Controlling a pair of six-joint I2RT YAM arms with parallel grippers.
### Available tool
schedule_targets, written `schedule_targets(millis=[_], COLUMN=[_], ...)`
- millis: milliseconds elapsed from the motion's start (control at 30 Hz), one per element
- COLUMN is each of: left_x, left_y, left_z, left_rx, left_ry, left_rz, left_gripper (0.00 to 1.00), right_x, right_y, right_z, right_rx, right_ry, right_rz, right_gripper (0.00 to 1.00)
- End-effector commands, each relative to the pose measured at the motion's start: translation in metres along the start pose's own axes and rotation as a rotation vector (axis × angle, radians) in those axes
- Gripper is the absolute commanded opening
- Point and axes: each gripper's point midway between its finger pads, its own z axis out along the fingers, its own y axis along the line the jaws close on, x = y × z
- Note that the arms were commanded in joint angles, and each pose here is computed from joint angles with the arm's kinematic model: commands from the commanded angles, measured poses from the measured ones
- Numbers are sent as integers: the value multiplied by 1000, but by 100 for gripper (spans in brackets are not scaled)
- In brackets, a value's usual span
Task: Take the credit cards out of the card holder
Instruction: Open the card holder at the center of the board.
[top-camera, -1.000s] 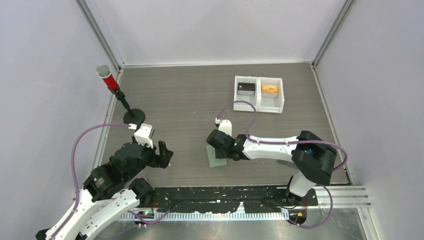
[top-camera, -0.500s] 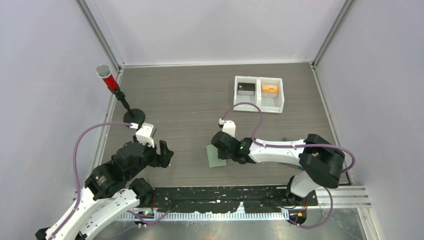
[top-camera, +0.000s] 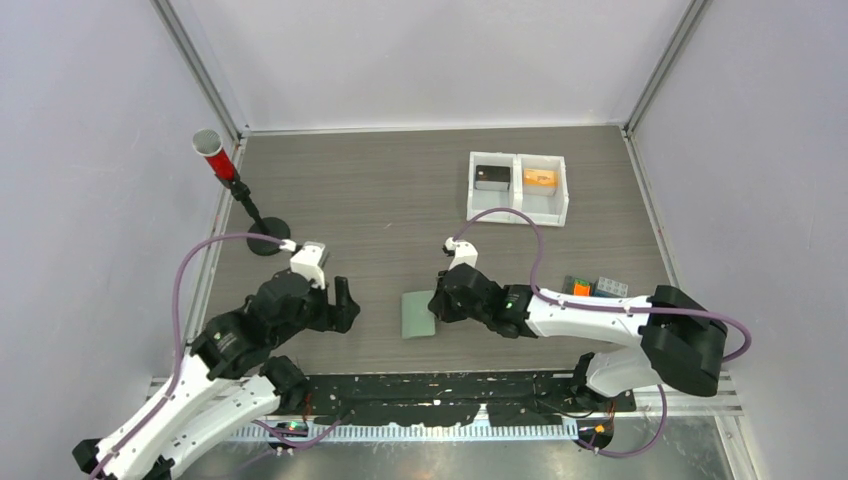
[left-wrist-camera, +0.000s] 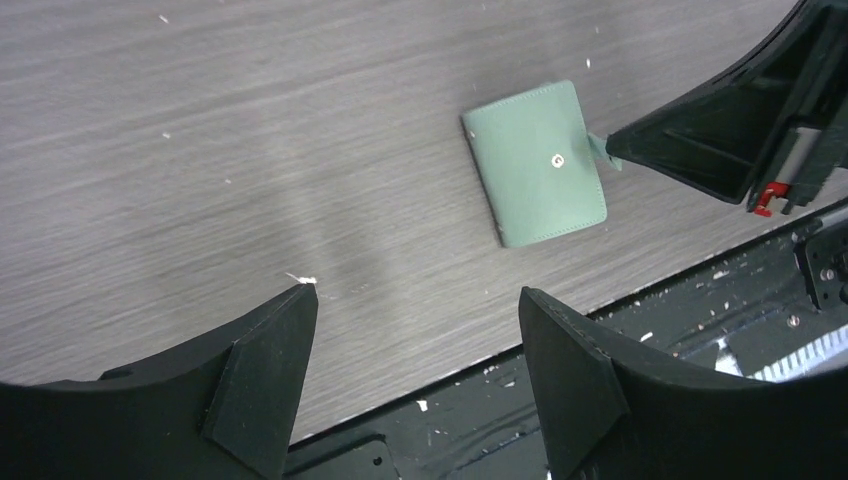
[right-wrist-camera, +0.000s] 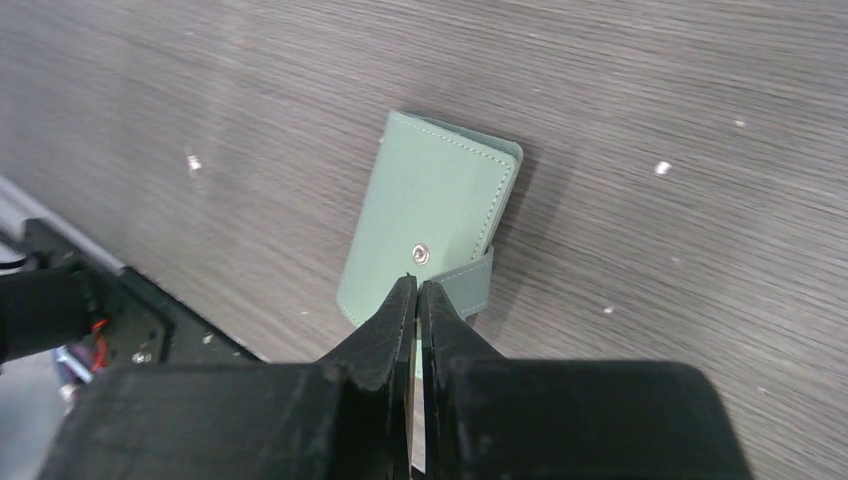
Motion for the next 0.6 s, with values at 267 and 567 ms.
schedule_targets(millis=[267,567], left_x=[17,22], left_y=[-36,-63], left_z=[56,70], left_rx=[62,179], left_ry=[140,193], left_rz=[-125,-162], left_gripper=[74,73], right_x=[-31,-36], right_y=[67,71], right_z=[-36,-55], right_rx=[-343,-407], right_ry=[-95,-130], right_rz=[23,41], right_gripper=[5,5])
